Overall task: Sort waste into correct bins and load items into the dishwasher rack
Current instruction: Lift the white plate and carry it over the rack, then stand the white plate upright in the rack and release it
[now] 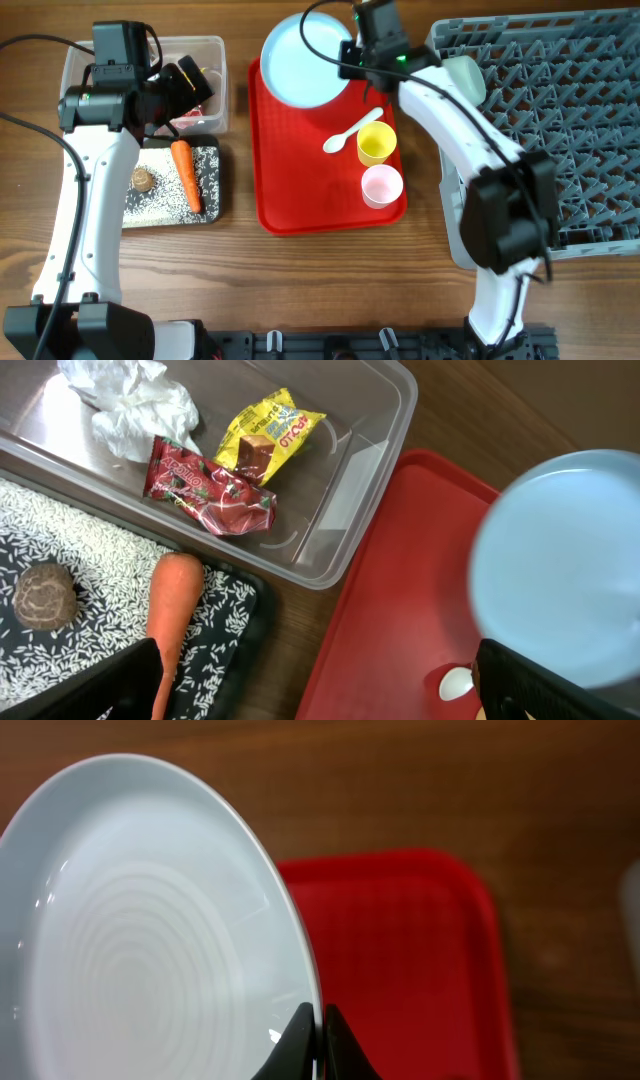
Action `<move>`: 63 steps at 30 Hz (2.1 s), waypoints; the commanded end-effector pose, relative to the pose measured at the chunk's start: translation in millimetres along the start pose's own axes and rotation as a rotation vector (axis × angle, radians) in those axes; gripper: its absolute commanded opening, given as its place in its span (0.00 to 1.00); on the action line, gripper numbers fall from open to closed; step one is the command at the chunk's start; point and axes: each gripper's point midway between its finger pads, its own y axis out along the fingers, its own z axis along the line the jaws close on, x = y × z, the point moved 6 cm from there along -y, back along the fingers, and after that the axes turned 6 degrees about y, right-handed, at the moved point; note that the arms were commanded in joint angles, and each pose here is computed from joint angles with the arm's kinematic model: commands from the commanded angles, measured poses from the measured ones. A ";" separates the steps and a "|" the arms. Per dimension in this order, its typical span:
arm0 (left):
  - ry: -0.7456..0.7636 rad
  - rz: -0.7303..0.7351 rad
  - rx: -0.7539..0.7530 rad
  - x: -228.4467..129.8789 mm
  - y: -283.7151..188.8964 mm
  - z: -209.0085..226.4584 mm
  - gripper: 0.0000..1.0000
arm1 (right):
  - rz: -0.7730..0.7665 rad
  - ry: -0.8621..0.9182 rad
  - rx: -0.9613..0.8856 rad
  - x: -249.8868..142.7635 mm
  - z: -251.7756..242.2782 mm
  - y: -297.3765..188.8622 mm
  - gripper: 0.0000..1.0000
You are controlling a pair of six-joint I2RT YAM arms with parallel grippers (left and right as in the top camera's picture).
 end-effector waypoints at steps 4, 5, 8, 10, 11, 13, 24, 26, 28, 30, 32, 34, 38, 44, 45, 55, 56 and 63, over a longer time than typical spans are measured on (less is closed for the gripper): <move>-0.011 -0.020 0.008 2.3 -4.9 1.8 1.00 | -0.274 -0.174 -0.405 56.0 -38.4 -118.6 0.04; -0.011 -0.020 0.008 2.3 -4.9 1.8 1.00 | -0.315 -0.183 -0.494 62.8 -48.1 -139.8 0.04; -0.011 -0.020 0.008 2.3 -4.9 1.8 1.00 | -0.401 -0.206 -0.661 78.5 -68.3 -183.3 0.04; -0.011 -0.020 0.008 2.3 -4.9 1.8 1.00 | -0.434 -0.243 -0.759 89.6 -83.2 -206.7 0.04; -0.011 -0.020 0.008 2.3 -4.9 1.9 1.00 | -0.438 -0.253 -0.794 93.0 -90.3 -213.4 0.04; -0.011 -0.020 0.008 2.3 -4.9 1.8 1.00 | -0.431 -0.263 -0.887 98.5 -109.6 -225.4 0.04; -0.011 -0.020 0.008 2.3 -4.9 1.8 1.00 | -0.294 -0.310 -1.038 111.2 -198.4 -241.3 0.04; -0.011 -0.020 0.008 2.3 -4.9 1.8 1.00 | -0.272 -0.306 -1.041 111.0 -212.9 -240.1 0.04; -0.011 -0.020 0.008 2.3 -4.9 1.8 1.00 | -0.247 -0.292 -1.058 109.5 -228.8 -238.0 0.04; -0.011 -0.020 0.008 2.3 -4.9 1.8 1.00 | -0.210 -0.296 -1.077 108.4 -243.9 -232.8 0.04; -0.011 -0.020 0.008 2.3 -4.9 1.8 1.00 | -0.185 -0.303 -1.049 107.7 -254.3 -223.3 0.04; -0.011 -0.020 0.008 2.3 -4.9 1.8 1.00 | -0.137 -0.346 -1.041 107.4 -266.0 -204.7 0.04; -0.011 -0.020 0.008 2.3 -4.9 1.8 1.00 | -0.068 -0.416 -1.057 106.3 -278.7 -171.4 0.04; -0.011 -0.020 0.008 2.3 -4.9 1.8 1.00 | -0.059 -0.512 -1.168 119.1 -294.3 -141.2 0.04; -0.011 -0.020 0.008 2.3 -4.9 1.8 1.00 | -0.064 -0.525 -1.174 121.3 -295.2 -138.4 0.04; -0.011 -0.020 0.008 2.3 -4.9 1.9 1.00 | -0.025 -0.589 -1.145 117.8 -308.9 -109.5 0.04; -0.011 -0.020 0.008 2.3 -4.9 1.8 1.00 | -0.014 -0.590 -1.137 115.6 -309.4 -107.3 0.04; -0.011 -0.020 0.008 2.3 -4.9 1.8 1.00 | 0.025 -0.563 -1.050 101.9 -308.6 -96.6 0.04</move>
